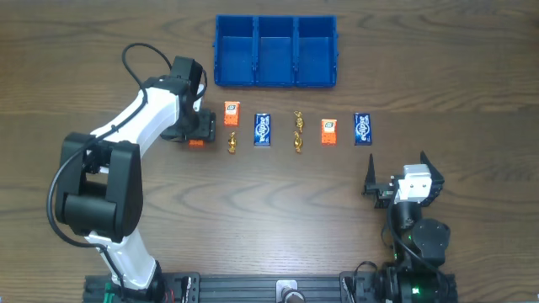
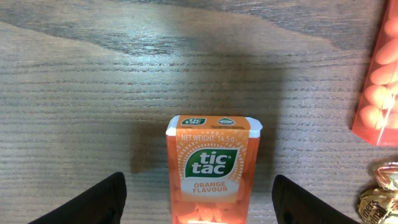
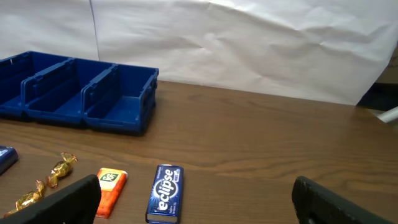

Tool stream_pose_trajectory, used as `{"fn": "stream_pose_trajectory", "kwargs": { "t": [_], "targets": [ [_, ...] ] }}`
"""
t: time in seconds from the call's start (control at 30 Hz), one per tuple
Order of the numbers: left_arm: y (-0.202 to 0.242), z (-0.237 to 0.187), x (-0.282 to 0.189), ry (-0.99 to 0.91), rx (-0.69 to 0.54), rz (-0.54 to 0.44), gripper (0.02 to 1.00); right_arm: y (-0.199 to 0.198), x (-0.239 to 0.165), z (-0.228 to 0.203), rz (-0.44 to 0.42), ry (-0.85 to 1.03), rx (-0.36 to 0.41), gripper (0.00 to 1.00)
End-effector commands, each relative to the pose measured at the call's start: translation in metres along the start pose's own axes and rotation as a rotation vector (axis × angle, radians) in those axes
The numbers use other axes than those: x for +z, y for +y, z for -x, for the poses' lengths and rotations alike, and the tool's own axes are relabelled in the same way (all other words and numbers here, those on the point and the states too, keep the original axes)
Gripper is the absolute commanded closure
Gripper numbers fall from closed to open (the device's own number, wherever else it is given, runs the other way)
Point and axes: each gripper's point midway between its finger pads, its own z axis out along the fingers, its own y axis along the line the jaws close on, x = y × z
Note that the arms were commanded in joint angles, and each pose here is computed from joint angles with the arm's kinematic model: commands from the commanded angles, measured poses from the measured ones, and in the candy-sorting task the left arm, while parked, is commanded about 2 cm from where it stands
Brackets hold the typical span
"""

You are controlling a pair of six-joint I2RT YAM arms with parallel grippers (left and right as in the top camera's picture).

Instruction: Sort Candies Into Trays

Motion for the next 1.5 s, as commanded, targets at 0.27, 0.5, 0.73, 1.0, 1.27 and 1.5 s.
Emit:
{"fn": "stream_pose_trajectory", "kwargs": {
  "t": [0.27, 0.5, 0.73, 1.0, 1.27, 1.5],
  "targets": [
    [0.0035, 0.0018, 0.0085, 0.013, -0.013, 0.022, 0.347, -0.0004, -0.0001, -0.0023, -0.003, 0.008, -0.014, 0.003],
    [0.0035, 0.0017, 0.0091, 0.014, -0.021, 0.022, 0.415, -0.0004, -0.0001, -0.0023, -0.003, 0.008, -0.014, 0.003],
    [0.0035, 0.0017, 0.0091, 0.014, -0.021, 0.022, 0.516, -0.0004, -0.0001, -0.0023, -0.003, 0.008, -0.014, 0.005],
    [0.0035, 0.0020, 0.0091, 0.013, -0.021, 0.022, 0.621, -0.0004, -0.0001, -0.0022, -0.003, 0.008, -0.014, 0.003],
    [0.0030, 0.0044, 0.0090, 0.003, -0.029, 0.019, 0.739, -0.0004, -0.0001, -0.0023, -0.003, 0.008, -0.014, 0.003],
    [0.0013, 0.0075, 0.0019, 0.008, -0.045, 0.017, 0.759, -0.0004, -0.0001, -0.0023, -0.003, 0.008, -0.013, 0.005]
  ]
}}
